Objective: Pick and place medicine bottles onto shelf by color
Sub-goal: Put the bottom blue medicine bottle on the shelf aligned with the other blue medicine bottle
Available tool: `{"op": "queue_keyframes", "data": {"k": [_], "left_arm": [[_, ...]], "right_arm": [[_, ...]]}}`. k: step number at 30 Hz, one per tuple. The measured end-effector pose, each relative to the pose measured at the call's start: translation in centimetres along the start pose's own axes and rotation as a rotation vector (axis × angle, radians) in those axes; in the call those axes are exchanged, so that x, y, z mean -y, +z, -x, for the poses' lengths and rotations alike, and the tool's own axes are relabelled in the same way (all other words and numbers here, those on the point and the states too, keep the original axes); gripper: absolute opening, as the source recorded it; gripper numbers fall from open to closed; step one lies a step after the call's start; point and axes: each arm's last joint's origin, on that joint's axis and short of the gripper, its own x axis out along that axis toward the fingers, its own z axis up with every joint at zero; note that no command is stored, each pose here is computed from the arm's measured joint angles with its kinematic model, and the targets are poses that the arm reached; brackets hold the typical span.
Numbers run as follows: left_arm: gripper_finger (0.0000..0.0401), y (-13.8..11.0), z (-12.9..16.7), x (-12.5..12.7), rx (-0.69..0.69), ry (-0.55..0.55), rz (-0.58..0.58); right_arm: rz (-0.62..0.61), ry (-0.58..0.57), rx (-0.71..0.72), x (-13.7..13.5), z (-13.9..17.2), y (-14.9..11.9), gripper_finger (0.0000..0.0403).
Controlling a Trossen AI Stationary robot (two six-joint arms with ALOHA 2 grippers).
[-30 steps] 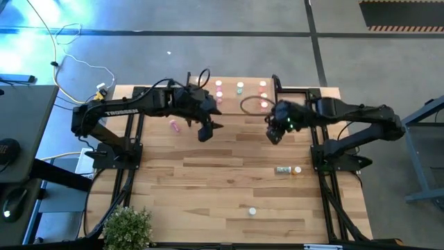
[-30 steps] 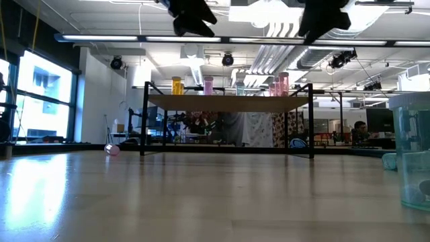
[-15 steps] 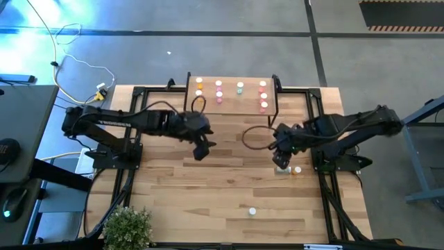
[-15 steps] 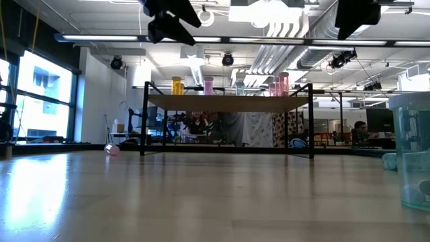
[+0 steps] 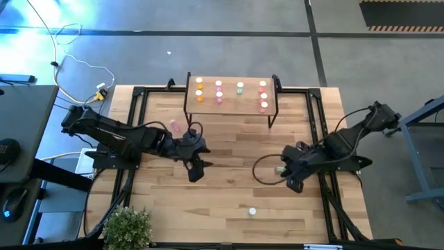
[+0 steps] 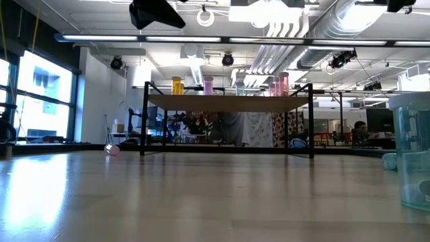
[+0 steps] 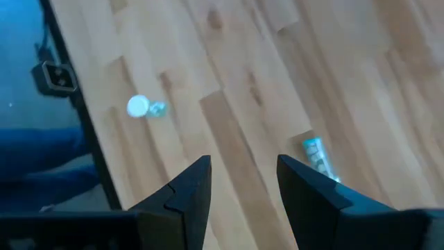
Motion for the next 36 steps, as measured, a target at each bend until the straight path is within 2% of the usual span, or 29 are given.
{"op": "queue_keyframes", "data": {"k": [8,14,23,36], "left_arm": [[0.0241,-0.9,0.5,1.8,-0.009,-0.050,-0.007],[0.0241,-1.3,0.8,2.7,-0.014,-0.079,-0.029],[0.0241,-1.6,1.0,3.2,-0.019,-0.096,-0.044],[0.0241,-1.6,1.0,3.2,-0.023,-0.104,-0.047]], "right_arm": [[0.052,0.099,0.045,-2.6,-0.1,-1.3,0.0160],[0.054,0.146,0.078,-4.8,-1.6,-1.4,0.0189],[0.248,0.109,0.157,-8.8,-6.3,-1.9,0.0195],[0.313,0.046,0.101,-11.4,-13.3,-2.6,0.0195]]}}
